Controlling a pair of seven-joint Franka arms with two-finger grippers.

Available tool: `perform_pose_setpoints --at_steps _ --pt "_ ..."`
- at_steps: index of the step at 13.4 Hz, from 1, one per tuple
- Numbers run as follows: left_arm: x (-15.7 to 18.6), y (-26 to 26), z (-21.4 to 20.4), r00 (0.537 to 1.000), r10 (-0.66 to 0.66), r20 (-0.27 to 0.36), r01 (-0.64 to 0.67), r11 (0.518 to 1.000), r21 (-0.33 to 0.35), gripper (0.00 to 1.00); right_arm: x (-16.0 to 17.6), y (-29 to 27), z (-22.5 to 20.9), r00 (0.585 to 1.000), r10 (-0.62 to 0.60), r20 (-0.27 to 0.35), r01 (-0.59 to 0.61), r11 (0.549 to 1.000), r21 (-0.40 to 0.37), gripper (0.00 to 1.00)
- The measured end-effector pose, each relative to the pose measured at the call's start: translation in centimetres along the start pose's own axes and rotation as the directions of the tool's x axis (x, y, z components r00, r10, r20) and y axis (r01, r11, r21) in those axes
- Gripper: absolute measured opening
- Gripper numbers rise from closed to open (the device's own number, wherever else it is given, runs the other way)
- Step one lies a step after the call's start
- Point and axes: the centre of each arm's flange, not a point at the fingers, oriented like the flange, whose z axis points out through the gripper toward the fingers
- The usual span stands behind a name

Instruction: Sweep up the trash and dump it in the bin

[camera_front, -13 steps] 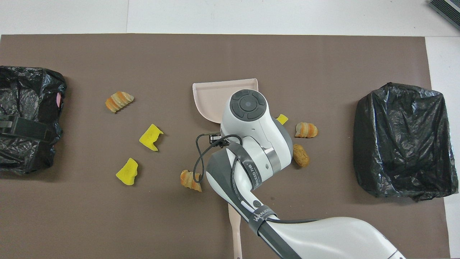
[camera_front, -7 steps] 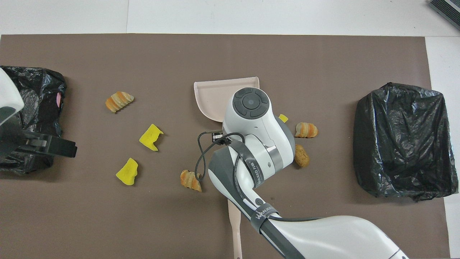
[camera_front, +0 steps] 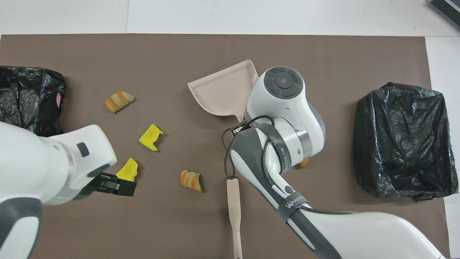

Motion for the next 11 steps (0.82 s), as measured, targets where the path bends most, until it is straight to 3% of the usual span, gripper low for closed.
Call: perform_pose_setpoints --at_steps 3,6,9,11 --pt "-1.2 5.9 3.9 1.000 -0.004 -0.001 0.004 1.000 0.005 1.00 -1.6 4.8 -3.9 0.991 -0.136 0.012 0.136 0.991 0.008 0.32" --pt "-2.3 12.2 7.3 0.999 -0.024 -0.029 0.024 1.000 0.005 1.00 -2.7 7.8 -5.7 0.954 -0.299 0.028 0.299 0.954 0.002 0.32" --pt "-3.8 17.1 10.4 0.998 -0.032 -0.045 0.033 0.999 0.033 1.00 -3.0 9.0 -5.6 0.894 -0.444 0.064 0.447 0.894 -0.039 0.32" --pt "-5.0 20.4 13.3 0.997 -0.042 -0.057 0.044 0.998 0.038 1.00 -3.1 9.7 -5.5 0.819 -0.566 0.091 0.571 0.819 -0.050 0.32"
